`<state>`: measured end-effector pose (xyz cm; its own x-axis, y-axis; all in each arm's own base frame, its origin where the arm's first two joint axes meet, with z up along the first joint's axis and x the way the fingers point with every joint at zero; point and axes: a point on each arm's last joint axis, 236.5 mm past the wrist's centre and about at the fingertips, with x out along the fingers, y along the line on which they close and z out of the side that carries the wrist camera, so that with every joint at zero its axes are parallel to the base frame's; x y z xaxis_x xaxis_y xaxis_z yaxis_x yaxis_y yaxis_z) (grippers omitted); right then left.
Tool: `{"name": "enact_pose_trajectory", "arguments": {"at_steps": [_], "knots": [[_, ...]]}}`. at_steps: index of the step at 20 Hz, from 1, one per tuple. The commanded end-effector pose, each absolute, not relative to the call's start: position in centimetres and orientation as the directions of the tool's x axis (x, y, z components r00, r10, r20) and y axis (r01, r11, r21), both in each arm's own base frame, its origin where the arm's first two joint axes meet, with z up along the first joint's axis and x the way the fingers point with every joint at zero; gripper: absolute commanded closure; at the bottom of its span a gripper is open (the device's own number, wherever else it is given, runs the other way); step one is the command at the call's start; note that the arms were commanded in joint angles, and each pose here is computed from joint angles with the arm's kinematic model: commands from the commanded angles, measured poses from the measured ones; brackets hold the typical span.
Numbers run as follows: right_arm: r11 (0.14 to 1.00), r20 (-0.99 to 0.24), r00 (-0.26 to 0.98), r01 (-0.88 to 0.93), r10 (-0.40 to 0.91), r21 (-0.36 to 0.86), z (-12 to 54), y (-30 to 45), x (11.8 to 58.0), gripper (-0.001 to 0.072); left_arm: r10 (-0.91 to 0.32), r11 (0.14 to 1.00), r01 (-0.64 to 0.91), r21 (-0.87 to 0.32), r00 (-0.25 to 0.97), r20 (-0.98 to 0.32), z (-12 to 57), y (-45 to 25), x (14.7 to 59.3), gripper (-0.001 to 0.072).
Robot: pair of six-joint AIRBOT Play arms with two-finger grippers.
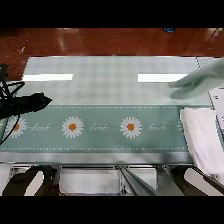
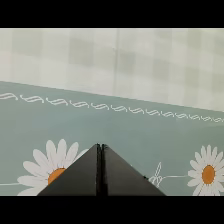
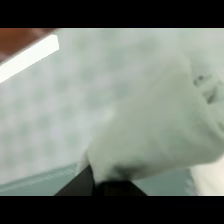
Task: Fold the shirts.
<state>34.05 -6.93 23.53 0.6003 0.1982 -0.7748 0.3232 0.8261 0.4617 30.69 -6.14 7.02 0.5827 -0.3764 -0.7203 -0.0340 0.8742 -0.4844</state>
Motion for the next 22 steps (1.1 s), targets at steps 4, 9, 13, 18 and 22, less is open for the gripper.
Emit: {"name": "enact_pose_trajectory", "arguments": {"at_steps": [4,9,13,18,22], "knots": [[0.679,-0.966,0.257,0.705,0.024,0.205,15.5,-11.2,17.9,0.0692,-0.366,0.871,-0.036,-0.49,0.617,-0.696,7.6,-5.9,31.5,0.0687],[0.364,-0.97,-0.163,0.905,-0.178,-0.219,9.3,-14.0,2.3,0.0691,-0.393,0.873,0.015,-0.487,0.614,-0.684,7.9,-7.6,31.6,0.0687],[0.382,-0.988,-0.141,0.911,-0.064,-0.155,4.7,-11.4,2.4,0.0295,-0.4,0.891,0.108,-0.441,0.647,-0.649,8.7,-8.7,32.5,0.0687],[0.445,-0.989,0.146,0.887,-0.023,0.121,6.6,-14.0,11.3,0.0402,-0.385,0.897,0.134,-0.421,0.706,-0.595,12.4,-8.2,35.0,0.0687],[0.539,-0.615,0.758,0.433,0.215,0.722,17.8,-11.1,29.9,0.0692,-0.42,0.895,0.225,-0.386,0.715,-0.558,18.8,-9.0,38.9,0.0688]]}}
